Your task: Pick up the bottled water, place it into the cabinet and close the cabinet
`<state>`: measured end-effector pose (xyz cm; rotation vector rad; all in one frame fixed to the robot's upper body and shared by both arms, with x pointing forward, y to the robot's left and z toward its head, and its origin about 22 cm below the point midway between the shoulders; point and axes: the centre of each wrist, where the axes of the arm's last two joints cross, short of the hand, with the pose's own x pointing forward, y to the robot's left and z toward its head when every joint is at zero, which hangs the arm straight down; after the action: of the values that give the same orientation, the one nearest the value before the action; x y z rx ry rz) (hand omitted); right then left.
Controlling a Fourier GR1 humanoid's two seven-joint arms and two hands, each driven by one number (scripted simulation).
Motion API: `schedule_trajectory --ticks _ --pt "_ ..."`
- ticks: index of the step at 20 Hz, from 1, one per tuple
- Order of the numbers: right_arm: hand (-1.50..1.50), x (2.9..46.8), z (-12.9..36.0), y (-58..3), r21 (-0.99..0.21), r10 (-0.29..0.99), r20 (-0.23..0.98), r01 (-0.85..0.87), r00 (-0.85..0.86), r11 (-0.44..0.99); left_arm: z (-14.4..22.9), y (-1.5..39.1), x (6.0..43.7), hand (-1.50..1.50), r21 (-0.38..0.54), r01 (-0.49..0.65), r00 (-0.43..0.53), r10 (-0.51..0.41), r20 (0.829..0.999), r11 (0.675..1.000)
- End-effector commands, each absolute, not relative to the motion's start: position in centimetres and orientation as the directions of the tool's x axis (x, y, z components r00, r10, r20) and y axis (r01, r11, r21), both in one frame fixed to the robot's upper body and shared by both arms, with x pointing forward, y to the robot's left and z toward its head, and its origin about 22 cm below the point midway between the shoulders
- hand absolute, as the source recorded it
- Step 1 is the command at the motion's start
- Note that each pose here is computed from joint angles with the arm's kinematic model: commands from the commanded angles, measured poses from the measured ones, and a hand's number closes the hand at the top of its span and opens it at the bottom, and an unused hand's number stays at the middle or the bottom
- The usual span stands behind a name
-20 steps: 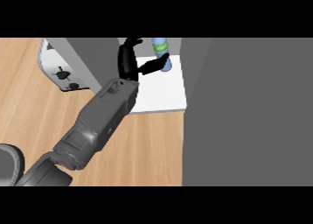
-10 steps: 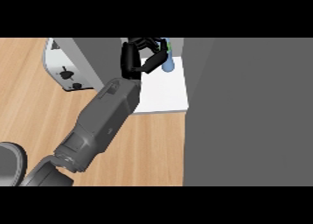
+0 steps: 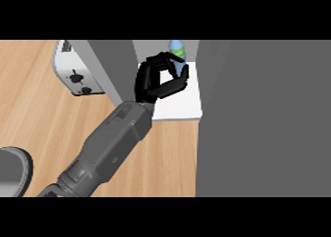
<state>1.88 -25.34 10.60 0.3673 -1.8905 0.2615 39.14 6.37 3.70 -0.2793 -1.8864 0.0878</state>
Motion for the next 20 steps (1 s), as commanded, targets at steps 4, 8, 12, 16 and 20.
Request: schedule_trajectory --ticks 4,8,12,16,20 --pt "-1.5 1.8 13.7 -24.3 -0.021 -0.118 0.924 -0.357 -0.363 0.934 0.0 4.9 32.0 -1.5 -0.346 0.323 -0.139 0.406 0.903 0.881" --pt "-1.5 1.1 14.9 -23.8 -0.011 -0.111 0.927 -0.322 -0.36 0.947 -0.3 4.4 28.5 -1.5 -0.357 0.36 -0.115 0.42 0.9 0.862" --pt "-1.5 1.1 14.8 -23.7 -0.041 -0.094 0.922 -0.336 -0.376 0.941 -1.9 7.5 24.5 -1.5 -0.362 0.296 -0.155 0.418 0.895 0.884" --pt "-1.5 1.3 14.3 -23.4 -0.059 -0.066 0.92 -0.304 -0.386 0.951 -2.6 10.8 20.3 -1.5 -0.359 0.222 -0.16 0.397 0.904 0.906" --pt "1.5 1.3 13.8 -23.2 -0.1 -0.068 0.948 -0.496 -0.31 0.862 -3.2 15.9 18.1 -1.5 -0.382 0.208 -0.161 0.417 0.895 0.9"
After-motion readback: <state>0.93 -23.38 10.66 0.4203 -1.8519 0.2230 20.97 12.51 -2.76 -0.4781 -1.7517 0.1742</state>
